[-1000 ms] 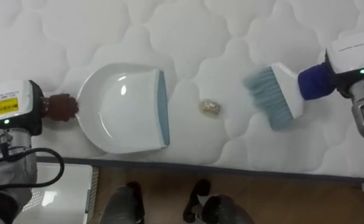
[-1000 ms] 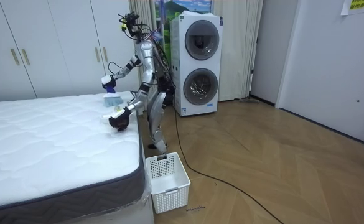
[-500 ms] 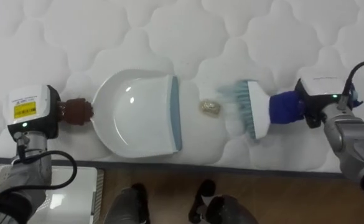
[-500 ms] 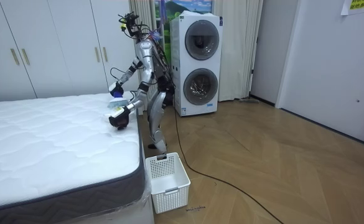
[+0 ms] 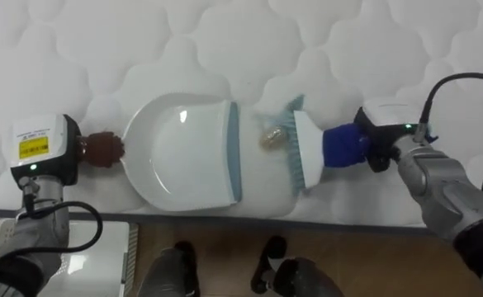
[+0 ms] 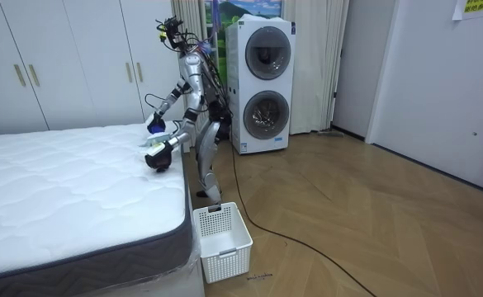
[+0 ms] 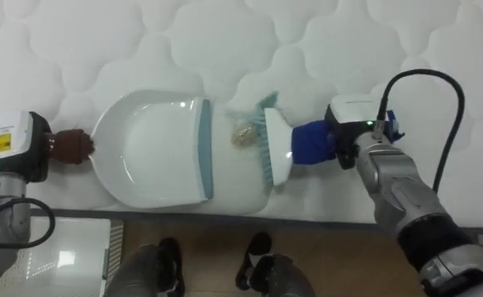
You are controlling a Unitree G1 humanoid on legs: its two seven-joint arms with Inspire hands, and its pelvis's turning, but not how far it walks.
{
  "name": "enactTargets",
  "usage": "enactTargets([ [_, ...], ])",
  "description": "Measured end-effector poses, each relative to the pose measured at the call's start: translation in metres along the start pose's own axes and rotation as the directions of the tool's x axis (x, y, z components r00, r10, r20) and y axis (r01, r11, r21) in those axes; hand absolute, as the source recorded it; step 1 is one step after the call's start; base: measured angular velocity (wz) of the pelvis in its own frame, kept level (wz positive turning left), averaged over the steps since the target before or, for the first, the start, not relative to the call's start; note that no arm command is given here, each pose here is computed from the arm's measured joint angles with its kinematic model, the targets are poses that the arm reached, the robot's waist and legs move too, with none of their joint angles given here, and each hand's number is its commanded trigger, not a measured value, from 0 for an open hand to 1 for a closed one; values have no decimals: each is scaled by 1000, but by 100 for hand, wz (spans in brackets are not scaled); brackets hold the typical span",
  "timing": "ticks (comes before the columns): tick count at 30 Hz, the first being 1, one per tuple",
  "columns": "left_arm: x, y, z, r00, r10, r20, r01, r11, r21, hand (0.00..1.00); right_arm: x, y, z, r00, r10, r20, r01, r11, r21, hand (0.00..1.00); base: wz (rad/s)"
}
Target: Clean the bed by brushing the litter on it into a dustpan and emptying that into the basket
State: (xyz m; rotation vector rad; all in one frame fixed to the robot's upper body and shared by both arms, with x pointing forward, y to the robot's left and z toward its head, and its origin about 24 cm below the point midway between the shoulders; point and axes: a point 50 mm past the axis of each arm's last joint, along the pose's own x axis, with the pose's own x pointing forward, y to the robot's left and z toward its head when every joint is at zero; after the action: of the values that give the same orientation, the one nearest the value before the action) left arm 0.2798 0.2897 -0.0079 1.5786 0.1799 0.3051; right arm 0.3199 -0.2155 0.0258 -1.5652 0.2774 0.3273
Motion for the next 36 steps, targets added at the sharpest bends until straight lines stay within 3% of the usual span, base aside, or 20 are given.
enactTargets([
  [9, -7, -7, -2, 1000, -21, -4, 21, 1000, 7, 100, 1, 2, 30, 986, 101, 135, -130, 965, 229, 100, -2],
  [11, -11, -10, -3, 999, -32, -5, 32, 999, 7, 100, 1, 5, 48, 968, 120, 219, -190, 924, 331, 100, 0],
  [16, -18, -17, -5, 998, -54, -11, 54, 999, 5, 100, -5, -2, 90, 902, 109, 418, -304, 848, 435, 100, 3],
  [20, -24, -23, -3, 997, -79, -11, 79, 997, -3, 100, -7, -2, 97, 859, 113, 499, -393, 769, 503, 100, 11],
  [29, -28, -26, -4, 996, -93, -13, 93, 996, -5, 100, -11, 6, 102, 819, 129, 560, -476, 698, 535, 100, 4],
  [36, -28, -26, -3, 996, -91, 1, 91, 996, -21, 100, -11, 7, 99, 828, 115, 550, -464, 691, 554, 100, 0],
])
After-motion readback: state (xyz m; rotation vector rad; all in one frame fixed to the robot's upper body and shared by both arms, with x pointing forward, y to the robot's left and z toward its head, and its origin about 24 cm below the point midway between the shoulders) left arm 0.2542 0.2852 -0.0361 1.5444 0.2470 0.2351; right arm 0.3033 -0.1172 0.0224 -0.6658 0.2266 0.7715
